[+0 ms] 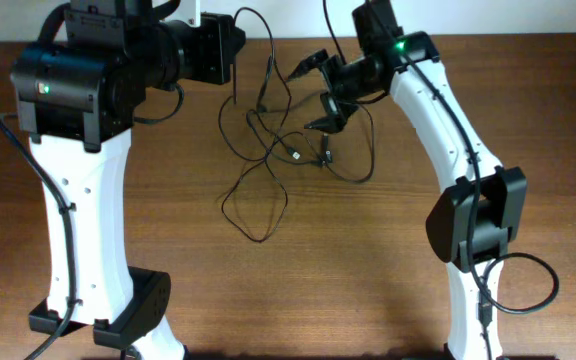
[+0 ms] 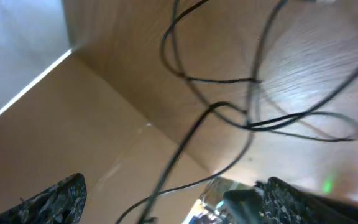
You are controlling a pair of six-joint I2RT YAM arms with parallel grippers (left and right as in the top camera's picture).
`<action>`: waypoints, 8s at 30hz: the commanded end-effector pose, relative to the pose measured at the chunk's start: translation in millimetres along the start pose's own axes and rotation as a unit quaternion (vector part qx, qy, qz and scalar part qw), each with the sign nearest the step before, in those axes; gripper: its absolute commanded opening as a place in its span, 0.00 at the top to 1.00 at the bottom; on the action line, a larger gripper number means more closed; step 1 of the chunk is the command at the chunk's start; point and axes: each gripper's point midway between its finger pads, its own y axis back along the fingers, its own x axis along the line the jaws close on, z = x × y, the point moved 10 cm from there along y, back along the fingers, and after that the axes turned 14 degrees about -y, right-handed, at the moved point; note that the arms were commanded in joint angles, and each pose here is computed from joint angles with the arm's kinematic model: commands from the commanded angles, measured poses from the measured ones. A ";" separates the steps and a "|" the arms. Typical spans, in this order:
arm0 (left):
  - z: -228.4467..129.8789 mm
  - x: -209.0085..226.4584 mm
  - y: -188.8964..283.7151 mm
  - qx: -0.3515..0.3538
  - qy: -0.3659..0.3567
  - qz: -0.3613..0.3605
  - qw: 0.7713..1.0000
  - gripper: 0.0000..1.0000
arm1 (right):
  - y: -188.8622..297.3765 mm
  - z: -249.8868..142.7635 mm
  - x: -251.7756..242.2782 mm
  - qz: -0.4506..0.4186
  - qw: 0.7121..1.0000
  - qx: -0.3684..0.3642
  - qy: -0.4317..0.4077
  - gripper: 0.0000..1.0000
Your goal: Untangle cables
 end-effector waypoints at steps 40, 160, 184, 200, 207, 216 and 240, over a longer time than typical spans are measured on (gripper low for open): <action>49.4 28.4 35.1 -0.187 0.074 -0.078 0.977 1.00 | 71.7 -58.7 -29.0 -0.080 0.860 -0.066 0.500 0.18; -324.9 171.1 -196.3 0.361 0.389 0.305 0.791 0.66 | 202.9 -9.8 -55.8 -0.105 0.853 -0.391 0.330 0.01; -69.4 111.5 169.9 -0.105 0.185 0.463 0.861 1.00 | 202.4 -10.1 -57.8 -0.110 0.855 -0.387 0.327 0.01; -112.7 103.6 158.0 0.024 0.274 0.413 0.869 1.00 | 164.3 -38.6 -52.4 -0.085 0.856 -0.249 0.444 0.06; -109.0 116.3 197.1 -0.037 0.297 0.629 0.717 1.00 | -13.5 -86.5 -43.7 -0.124 0.848 -0.103 0.505 0.06; -109.2 116.8 199.1 -0.037 0.296 0.639 0.709 1.00 | -198.3 -125.3 -65.2 -0.068 0.874 -0.034 0.480 0.06; -112.1 115.0 194.6 -0.023 0.300 0.618 0.726 1.00 | 34.4 -74.2 -25.3 -0.064 0.822 -0.120 0.552 0.96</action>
